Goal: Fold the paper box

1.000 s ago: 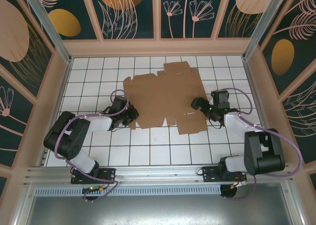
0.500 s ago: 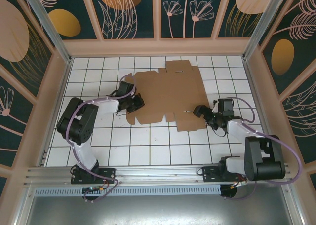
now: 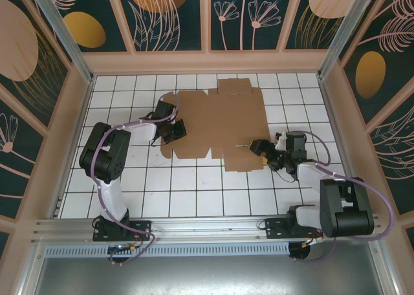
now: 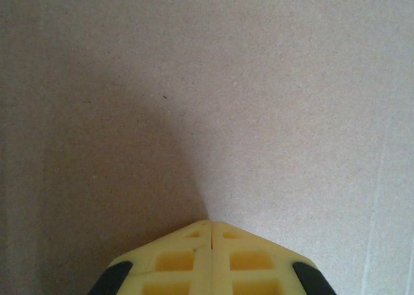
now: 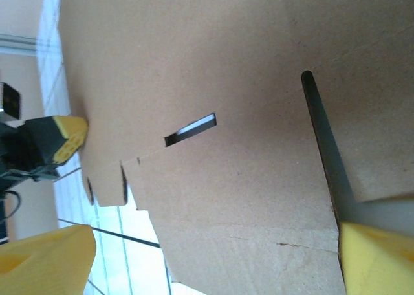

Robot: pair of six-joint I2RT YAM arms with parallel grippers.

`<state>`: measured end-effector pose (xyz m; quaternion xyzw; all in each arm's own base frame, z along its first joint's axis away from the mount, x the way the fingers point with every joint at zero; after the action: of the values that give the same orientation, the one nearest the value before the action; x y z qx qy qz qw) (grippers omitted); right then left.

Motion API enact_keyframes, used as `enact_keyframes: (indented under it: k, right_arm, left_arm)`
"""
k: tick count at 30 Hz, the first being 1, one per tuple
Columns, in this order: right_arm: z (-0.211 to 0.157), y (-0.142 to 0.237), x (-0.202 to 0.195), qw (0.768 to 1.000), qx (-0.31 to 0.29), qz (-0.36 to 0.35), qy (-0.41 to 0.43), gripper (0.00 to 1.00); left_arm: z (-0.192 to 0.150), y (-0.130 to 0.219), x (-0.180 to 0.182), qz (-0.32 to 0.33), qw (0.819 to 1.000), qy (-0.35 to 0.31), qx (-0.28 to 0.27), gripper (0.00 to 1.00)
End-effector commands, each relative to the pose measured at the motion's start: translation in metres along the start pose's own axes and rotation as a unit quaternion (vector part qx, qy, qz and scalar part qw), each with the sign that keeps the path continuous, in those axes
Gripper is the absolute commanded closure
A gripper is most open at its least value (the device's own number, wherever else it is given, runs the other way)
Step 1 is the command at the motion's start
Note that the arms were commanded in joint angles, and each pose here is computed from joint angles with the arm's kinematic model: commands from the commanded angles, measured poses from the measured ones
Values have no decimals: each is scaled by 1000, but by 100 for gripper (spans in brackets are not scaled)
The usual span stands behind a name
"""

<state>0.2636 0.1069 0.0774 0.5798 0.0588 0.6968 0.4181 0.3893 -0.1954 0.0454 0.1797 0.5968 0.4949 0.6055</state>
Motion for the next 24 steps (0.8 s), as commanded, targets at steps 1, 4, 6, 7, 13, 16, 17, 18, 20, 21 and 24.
enact_keyframes:
  k: [1, 4, 6, 7, 13, 16, 17, 18, 20, 21, 24]
  right_arm:
    - [1, 7, 29, 996, -8, 89, 10, 8]
    - [-2, 13, 31, 993, -19, 119, 2, 11]
    - [-3, 17, 29, 990, -30, 141, -9, 15]
    - [-3, 19, 32, 987, -33, 156, -10, 17]
    - [-4, 24, 40, 982, -40, 186, -3, 49]
    - [1, 24, 35, 986, -53, 158, 4, 63]
    - [3, 23, 32, 988, -57, 143, 7, 69]
    - [5, 23, 30, 990, -61, 128, 10, 74]
    - [8, 23, 26, 992, -67, 102, 12, 78]
    - [9, 24, 26, 993, -69, 98, 12, 79]
    - [12, 25, 27, 993, -71, 91, 2, 82]
  left_arm:
    - [-13, -5, 7, 17, 999, -6, 35, 100]
    - [-10, -2, 7, 14, 999, -5, 33, 100]
    - [-10, -2, 6, 7, 999, -2, 36, 100]
    - [-10, -1, 4, 4, 999, -4, 36, 100]
    - [-8, 4, -2, -10, 999, -4, 37, 100]
    - [-4, 12, -9, -17, 999, -6, 27, 100]
    - [-2, 17, -12, -19, 1000, -9, 22, 100]
    - [1, 23, -16, -20, 1000, -14, 15, 100]
    - [8, 37, -24, -22, 999, -25, -2, 98]
    - [11, 45, -29, -24, 999, -33, -12, 92]
    - [13, 67, -49, -32, 996, -74, -42, 72]
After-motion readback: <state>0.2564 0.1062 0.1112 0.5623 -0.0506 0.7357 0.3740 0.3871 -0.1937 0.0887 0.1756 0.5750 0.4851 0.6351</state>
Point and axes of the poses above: each hand's point on the last joint's axis, 136 mm out from that joint toward the fingers, its own y axis back along the fingers, its own x axis along the line the jaws close on, z = x × y, the point moved 3 cm from there along y, back along the fingers, and after that the axes turned 6 degrees about y, right-handed, at the moved point
